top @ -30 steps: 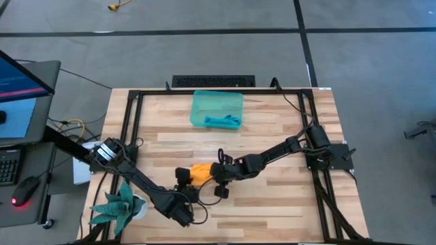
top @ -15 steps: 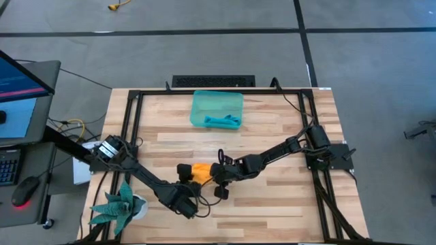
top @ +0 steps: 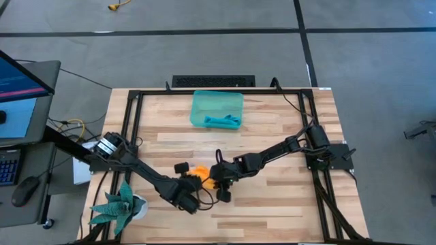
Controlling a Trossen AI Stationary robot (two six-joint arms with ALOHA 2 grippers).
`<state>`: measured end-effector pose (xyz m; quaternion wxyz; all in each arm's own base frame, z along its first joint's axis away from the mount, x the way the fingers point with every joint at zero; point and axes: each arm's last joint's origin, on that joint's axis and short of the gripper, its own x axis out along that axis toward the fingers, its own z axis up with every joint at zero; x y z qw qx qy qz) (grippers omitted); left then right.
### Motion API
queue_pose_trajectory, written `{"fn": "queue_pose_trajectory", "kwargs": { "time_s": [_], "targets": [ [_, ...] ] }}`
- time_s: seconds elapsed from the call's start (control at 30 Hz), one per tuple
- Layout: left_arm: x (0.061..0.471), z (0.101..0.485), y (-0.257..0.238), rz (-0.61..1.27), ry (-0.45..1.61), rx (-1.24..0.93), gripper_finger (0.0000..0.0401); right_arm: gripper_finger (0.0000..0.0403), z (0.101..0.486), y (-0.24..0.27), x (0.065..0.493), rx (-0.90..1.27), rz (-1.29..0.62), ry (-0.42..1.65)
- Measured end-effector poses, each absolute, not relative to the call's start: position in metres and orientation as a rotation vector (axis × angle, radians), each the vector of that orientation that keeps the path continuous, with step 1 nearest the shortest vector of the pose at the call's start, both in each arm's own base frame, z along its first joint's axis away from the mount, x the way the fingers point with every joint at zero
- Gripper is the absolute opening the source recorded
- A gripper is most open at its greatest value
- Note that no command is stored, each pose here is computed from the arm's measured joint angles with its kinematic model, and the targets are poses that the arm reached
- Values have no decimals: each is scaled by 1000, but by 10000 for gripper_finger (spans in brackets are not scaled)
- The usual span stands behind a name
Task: Roll microfiber towels into tight, uniform cylinder then place into a basket
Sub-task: Roll the yellow microfiber cloth
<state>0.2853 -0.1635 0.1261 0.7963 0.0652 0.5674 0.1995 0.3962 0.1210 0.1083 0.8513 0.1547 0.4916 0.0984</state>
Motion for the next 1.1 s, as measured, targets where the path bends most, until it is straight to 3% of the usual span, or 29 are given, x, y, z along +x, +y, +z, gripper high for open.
{"fn": "queue_pose_trajectory", "kwargs": {
  "time_s": [0.33, 0.6, 1.1],
  "targets": [
    [283, 170, -163, 286, 1243, -264, 20, 37, 112, 134, 397, 419, 443, 1023],
    [294, 171, -133, 376, 1311, -586, 18, 37, 113, 140, 397, 438, 477, 1013],
    [290, 139, -107, 429, 1259, -685, 21, 51, 113, 139, 398, 441, 416, 991]
  ]
}}
